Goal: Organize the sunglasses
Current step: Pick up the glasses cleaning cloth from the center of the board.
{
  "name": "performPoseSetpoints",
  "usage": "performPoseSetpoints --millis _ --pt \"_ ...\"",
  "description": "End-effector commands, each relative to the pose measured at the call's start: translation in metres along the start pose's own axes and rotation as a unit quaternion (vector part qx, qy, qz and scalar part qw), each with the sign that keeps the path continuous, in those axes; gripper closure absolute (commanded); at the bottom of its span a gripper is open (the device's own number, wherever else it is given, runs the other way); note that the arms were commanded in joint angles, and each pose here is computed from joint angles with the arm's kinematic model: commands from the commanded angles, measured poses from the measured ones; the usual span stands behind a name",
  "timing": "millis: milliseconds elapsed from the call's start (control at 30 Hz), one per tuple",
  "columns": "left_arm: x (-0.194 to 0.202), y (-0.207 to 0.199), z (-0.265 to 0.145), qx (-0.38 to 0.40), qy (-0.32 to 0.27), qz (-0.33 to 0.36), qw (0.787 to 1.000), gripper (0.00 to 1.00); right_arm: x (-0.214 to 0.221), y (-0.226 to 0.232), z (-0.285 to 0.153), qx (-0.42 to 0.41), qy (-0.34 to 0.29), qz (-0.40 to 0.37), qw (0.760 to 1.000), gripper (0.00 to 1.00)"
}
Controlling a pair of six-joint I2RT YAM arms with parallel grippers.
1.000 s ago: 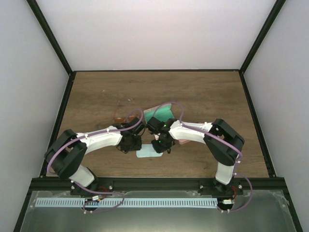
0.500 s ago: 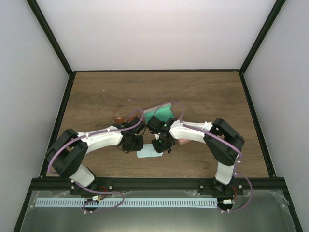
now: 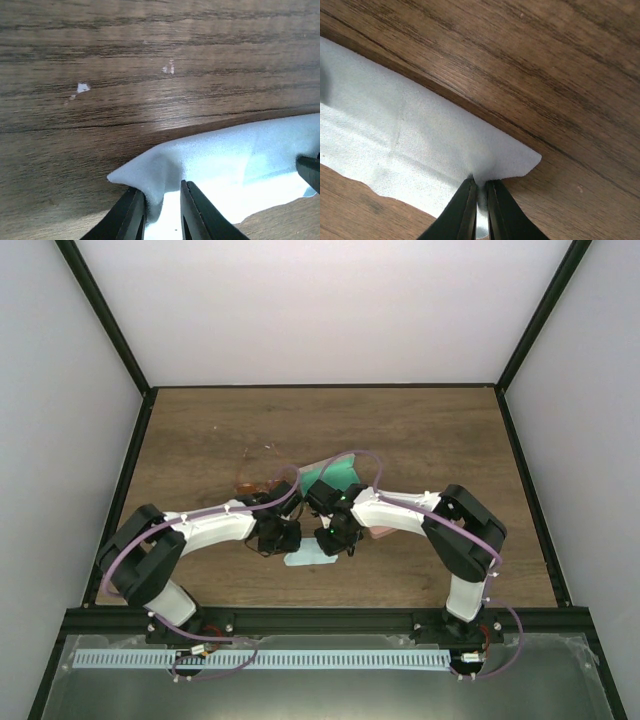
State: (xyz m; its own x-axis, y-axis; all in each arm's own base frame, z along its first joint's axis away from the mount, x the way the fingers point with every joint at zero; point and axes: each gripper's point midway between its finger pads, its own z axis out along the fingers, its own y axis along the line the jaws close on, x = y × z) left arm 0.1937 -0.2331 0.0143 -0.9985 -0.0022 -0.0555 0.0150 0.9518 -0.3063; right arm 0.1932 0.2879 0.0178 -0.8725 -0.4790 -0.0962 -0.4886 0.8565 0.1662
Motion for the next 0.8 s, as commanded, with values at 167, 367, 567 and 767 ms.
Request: performPoseSetpoints --millis 167,367,567,767 --pt "0.028 0.02 0.019 -0.047 0.045 0.006 0.998 0.83 -0.005 0.0 0.01 0.003 -0.006 -0.004 1.0 0.91" --pt "0.026 0.025 0.014 -0.06 0.035 0.0 0.998 0.69 -0.004 0.0 0.012 0.002 -0.004 -0.004 1.0 0.92" --pt "0.027 0.028 0.013 -0.066 0.034 -0.001 0.997 0.68 -0.005 0.0 0.012 0.002 -0.006 -0.005 1.0 0.92" --pt "0.026 0.032 0.012 -0.077 0.031 -0.001 0.997 0.69 -0.005 0.0 0.013 0.003 -0.005 -0.005 1.0 0.92"
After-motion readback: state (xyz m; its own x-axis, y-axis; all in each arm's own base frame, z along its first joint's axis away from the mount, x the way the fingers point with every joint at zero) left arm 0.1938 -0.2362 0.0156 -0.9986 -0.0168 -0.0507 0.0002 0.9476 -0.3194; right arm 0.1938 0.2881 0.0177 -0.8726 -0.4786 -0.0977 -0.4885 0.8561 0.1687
